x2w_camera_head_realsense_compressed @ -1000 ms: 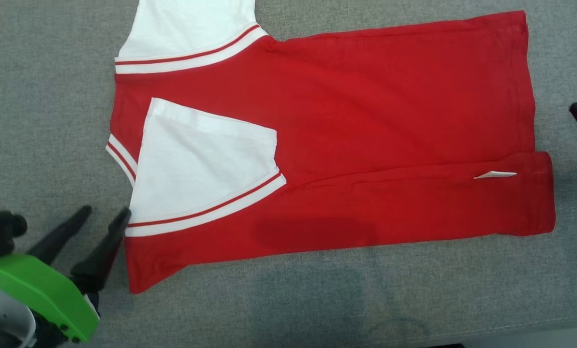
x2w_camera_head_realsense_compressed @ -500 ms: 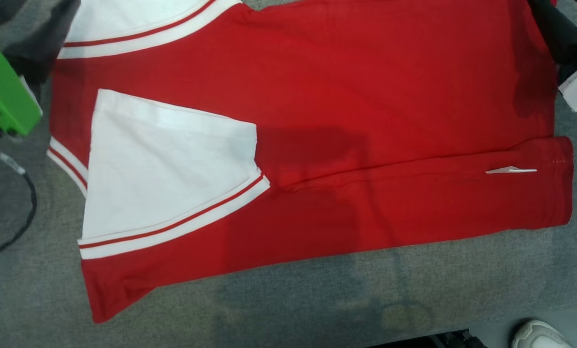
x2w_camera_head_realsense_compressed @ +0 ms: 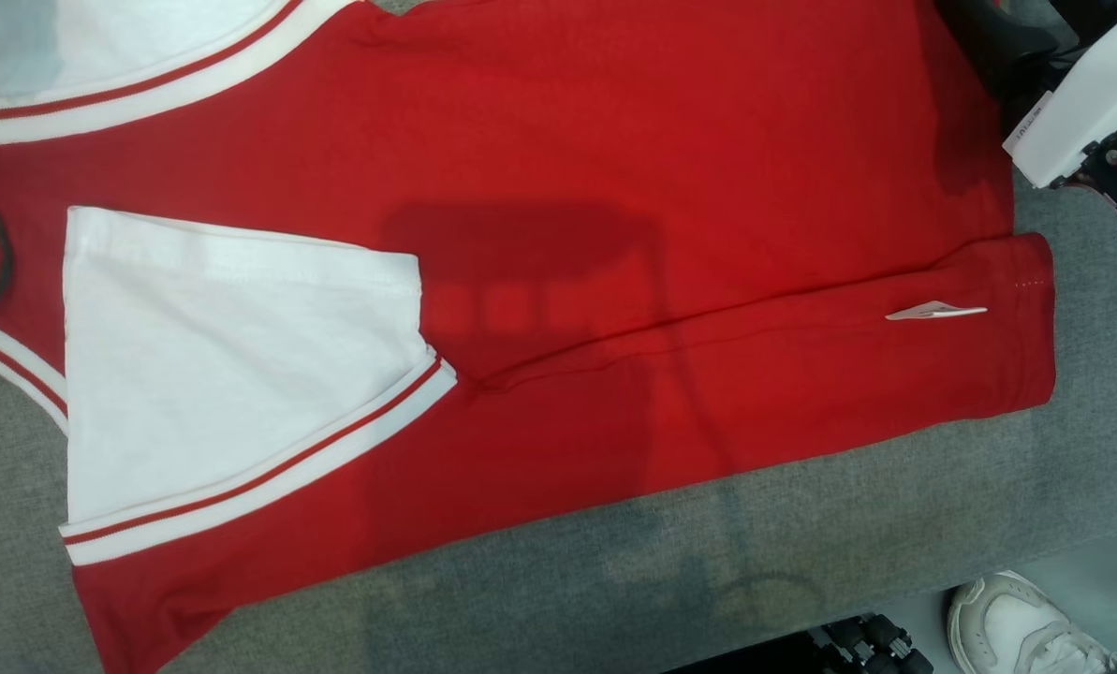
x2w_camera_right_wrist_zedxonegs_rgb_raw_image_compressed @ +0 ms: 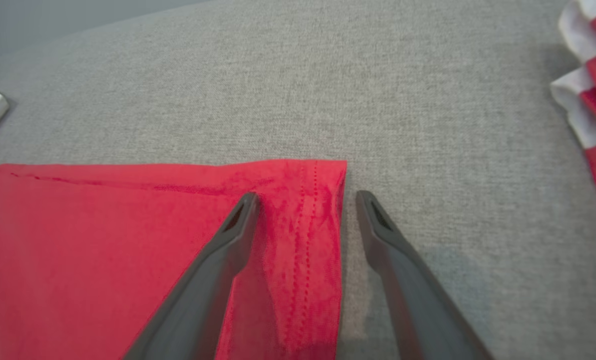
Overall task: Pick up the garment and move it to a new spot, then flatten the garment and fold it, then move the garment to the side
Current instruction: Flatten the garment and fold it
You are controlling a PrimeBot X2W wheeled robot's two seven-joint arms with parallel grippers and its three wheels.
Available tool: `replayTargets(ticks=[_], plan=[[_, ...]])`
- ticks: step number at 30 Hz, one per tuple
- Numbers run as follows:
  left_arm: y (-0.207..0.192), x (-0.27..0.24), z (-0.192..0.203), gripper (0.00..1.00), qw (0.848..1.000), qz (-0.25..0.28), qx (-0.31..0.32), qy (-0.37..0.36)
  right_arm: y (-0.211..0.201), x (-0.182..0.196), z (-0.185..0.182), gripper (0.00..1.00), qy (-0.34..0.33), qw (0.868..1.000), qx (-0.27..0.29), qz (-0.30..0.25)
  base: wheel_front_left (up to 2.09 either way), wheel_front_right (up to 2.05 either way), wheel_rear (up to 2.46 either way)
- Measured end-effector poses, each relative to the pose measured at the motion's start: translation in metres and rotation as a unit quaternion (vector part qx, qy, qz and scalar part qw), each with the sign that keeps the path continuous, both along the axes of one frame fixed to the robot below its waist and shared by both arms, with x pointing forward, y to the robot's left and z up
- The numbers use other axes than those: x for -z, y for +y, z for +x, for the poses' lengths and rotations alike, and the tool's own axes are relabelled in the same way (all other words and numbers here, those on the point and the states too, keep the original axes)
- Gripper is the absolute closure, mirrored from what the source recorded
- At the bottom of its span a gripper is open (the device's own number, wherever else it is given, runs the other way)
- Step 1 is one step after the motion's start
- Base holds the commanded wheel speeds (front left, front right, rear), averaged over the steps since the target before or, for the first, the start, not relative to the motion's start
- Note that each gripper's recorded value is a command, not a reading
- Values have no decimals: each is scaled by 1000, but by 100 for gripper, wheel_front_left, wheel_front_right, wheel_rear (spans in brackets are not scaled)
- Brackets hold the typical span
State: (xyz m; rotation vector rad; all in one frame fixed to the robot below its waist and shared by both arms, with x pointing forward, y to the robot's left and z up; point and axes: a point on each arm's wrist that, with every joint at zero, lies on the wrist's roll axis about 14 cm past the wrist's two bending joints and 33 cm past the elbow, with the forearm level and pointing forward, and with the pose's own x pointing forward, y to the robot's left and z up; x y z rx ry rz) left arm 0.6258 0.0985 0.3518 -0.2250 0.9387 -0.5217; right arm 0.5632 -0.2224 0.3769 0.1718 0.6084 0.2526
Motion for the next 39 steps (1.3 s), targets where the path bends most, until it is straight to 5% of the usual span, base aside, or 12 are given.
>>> replayTargets(ticks=[3, 4, 5, 6, 7, 20, 29, 39], plan=[[-9, -2, 4, 0, 1000, -14, 7, 5, 1, -3, 1, 2, -2, 1000, -3, 2, 0, 0, 0], [-12, -4, 5, 0, 1000, -18, 10, 5, 2, -3, 1, 22, -2, 1000, -4, 2, 0, 0, 0], [-14, -3, 3, 17, 1000, -19, 13, 10, 2, -3, 2, 51, -4, 1000, -6, 1, 0, 0, 0], [-17, -4, -1, 88, 999, -18, 23, 18, 5, -4, 2, 100, -7, 1000, -11, -1, 0, 0, 0], [-18, -6, -2, 100, 999, -17, 29, 18, 6, -5, 2, 100, -9, 1000, -13, -1, 0, 0, 0], [-45, -77, -63, 100, 991, -74, 98, -56, 7, -38, -21, 100, -91, 996, 6, 20, 0, 0, 0], [-23, -137, -113, 100, 984, -123, 51, -120, 7, -69, -32, 100, -171, 985, -4, -9, 0, 0, 0], [-9, -139, -169, 100, 986, -138, 17, -94, 27, -73, -30, 100, -209, 973, -64, -74, 0, 0, 0]])
